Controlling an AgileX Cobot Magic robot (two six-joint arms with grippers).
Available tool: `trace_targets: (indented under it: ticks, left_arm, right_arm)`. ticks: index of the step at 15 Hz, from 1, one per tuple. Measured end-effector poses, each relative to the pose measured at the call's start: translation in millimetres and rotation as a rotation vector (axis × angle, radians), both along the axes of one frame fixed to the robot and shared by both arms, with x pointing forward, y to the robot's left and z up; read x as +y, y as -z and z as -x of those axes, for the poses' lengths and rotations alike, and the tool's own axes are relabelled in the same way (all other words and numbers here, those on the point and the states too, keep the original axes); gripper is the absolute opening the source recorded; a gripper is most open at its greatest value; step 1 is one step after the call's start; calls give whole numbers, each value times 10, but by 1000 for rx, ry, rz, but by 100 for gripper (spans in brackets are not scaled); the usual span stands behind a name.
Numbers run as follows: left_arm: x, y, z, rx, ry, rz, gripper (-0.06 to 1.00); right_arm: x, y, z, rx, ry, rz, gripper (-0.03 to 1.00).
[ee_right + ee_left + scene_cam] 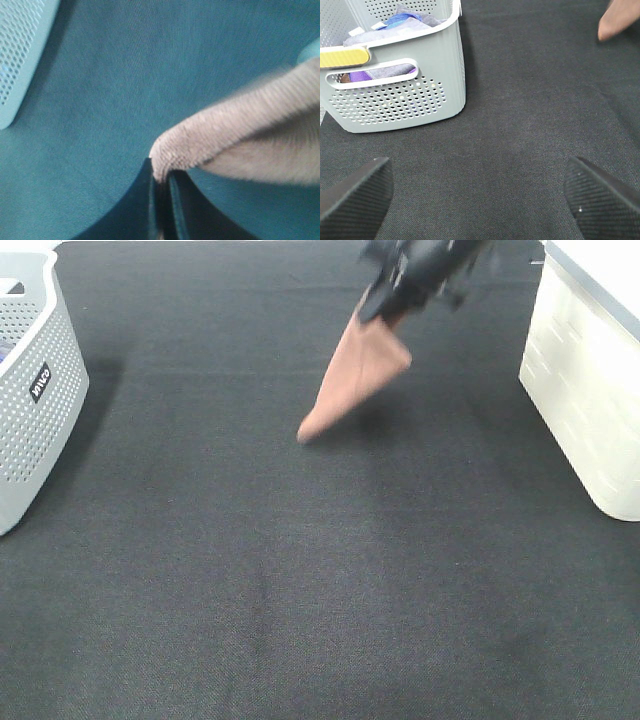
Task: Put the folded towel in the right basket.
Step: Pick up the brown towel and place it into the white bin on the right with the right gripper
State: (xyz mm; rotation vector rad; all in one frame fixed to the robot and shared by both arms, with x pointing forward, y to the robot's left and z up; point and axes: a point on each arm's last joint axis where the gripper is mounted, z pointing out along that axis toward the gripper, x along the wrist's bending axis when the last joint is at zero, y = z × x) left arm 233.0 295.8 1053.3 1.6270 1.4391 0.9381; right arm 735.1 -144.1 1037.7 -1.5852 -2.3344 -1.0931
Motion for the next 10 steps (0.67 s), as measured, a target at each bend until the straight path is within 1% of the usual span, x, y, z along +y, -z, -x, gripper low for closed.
trace_targets:
  ticks: [2,5,7,8,9,10]
  left_arm:
    - [0,0,0,0,0,0,88]
    - [0,0,0,0,0,0,88]
    - [0,0,0,0,0,0,88]
    - [0,0,0,0,0,0,88]
    - [0,0,0,0,0,0,88]
    - [0,0,0,0,0,0,88]
  right_arm:
    - [-83,-411,125,-95,13,57,0]
    - [-271,-959,337,-224,93,188,0]
    - [-418,-1264,480,-308,155,291,0]
    - [-523,-1441,571,-361,201,367,0]
    - [-586,-1535,620,-391,228,409,0]
    - [-586,-1535,620,-391,228,409,0]
